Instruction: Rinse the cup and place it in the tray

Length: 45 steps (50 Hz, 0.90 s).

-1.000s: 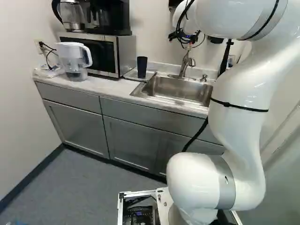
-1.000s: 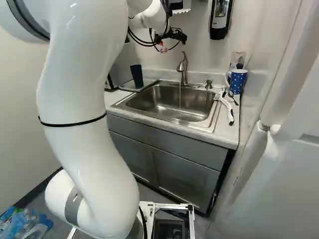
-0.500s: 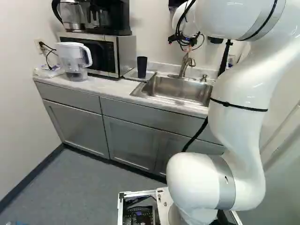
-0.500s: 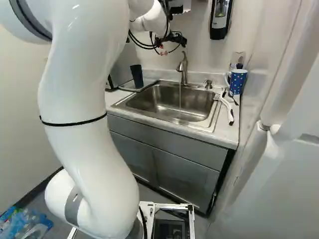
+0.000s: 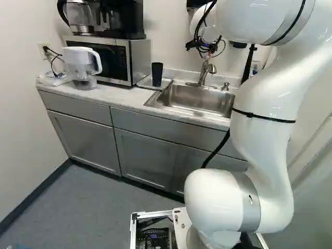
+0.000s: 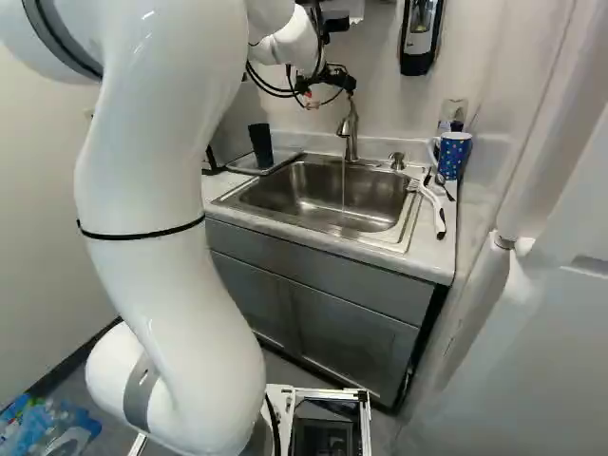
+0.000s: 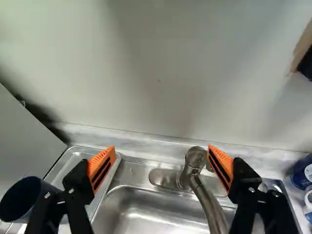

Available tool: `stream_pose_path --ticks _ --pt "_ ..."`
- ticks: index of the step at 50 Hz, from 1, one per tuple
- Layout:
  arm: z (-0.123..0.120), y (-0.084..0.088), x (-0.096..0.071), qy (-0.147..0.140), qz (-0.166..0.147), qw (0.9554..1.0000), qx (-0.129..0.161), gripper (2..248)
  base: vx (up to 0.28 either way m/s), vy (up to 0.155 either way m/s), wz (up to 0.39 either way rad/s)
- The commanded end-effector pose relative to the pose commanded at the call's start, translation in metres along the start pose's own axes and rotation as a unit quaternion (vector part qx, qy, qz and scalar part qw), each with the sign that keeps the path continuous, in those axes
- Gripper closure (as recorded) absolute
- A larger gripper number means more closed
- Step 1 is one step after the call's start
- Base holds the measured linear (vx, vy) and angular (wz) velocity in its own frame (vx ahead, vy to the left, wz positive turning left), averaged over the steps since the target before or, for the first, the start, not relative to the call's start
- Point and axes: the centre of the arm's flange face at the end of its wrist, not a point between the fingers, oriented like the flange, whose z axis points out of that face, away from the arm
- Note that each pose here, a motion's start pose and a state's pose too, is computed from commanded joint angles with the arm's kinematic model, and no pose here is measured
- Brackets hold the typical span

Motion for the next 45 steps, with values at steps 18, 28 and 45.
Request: stream_pose_path --ticks 18,28,45 --pt "0.0 0.0 -0.0005 -0.003 0.0 1.0 0.0 3 0.0 0.0 0.0" --pt "0.0 0.0001 -0.0014 -0.008 0.0 1.0 -0.001 3 0.0 0.0 0.0" --pt "-0.0001 0.0002 -0.0031 -0.017 0.0 0.9998 -0.001 3 0.0 0.0 0.0"
